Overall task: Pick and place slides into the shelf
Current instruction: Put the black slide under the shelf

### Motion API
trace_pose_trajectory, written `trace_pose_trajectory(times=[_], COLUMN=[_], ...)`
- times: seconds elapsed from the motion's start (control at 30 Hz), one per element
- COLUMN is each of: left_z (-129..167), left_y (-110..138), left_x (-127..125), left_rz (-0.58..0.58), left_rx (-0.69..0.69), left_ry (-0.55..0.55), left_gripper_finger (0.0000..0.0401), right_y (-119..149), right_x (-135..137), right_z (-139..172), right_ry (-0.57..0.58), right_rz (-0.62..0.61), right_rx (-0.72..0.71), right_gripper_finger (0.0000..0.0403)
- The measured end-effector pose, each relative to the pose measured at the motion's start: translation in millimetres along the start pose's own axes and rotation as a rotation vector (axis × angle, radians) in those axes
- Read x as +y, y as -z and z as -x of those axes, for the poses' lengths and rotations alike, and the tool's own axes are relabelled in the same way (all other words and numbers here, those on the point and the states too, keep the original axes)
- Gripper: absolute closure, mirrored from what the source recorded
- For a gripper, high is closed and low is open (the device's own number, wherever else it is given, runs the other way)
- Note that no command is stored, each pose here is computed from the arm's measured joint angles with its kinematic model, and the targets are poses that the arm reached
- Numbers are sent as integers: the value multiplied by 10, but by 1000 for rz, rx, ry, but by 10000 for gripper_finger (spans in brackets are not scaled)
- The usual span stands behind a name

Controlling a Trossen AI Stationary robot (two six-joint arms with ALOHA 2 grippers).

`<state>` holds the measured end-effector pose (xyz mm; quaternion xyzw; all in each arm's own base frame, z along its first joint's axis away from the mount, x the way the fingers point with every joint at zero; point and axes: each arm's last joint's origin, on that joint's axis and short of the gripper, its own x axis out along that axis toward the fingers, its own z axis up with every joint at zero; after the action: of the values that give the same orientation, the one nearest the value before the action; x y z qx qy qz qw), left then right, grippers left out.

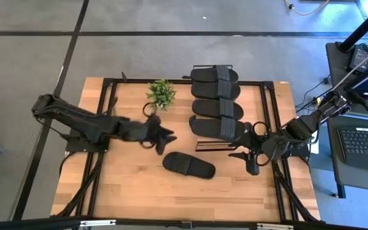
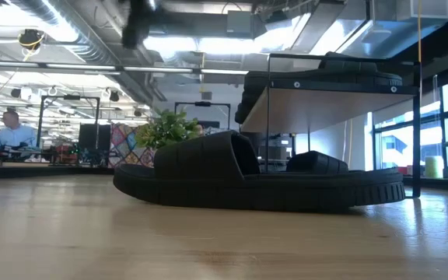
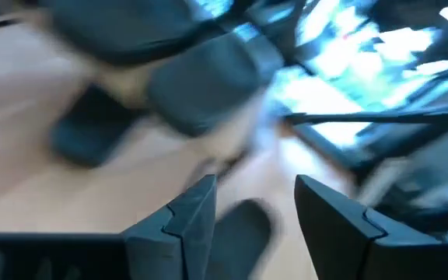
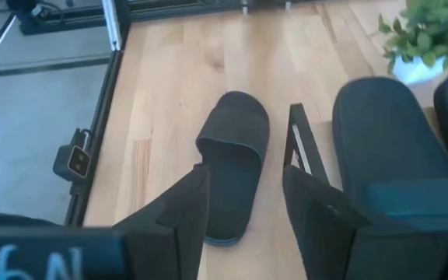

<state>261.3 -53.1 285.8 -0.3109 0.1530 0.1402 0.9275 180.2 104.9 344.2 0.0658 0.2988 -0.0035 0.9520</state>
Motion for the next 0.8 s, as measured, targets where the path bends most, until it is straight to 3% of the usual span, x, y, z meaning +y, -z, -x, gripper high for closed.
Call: trace_pose_trajectory(times=[0.17, 0.33, 0.5, 0.8], left_z=[184, 279, 266, -28], left_y=[177, 488, 669, 596], left_x=[-412, -713, -1122, -1840], left_rz=[7, -17, -68, -180], left_rx=[-116, -187, -176, -137], left_ry=[160, 209, 215, 164], left_gripper_finger=[235, 235, 235, 235], right_y=[-35, -90, -128, -136], right_x=[10, 2, -32, -43], right_z=[-2, -11, -28, -32], right_ry=[-5, -7, 7, 12], right_rz=[75, 118, 111, 100], right_rx=[-35, -78, -99, -102], right_gripper_finger=[236, 236, 236, 236])
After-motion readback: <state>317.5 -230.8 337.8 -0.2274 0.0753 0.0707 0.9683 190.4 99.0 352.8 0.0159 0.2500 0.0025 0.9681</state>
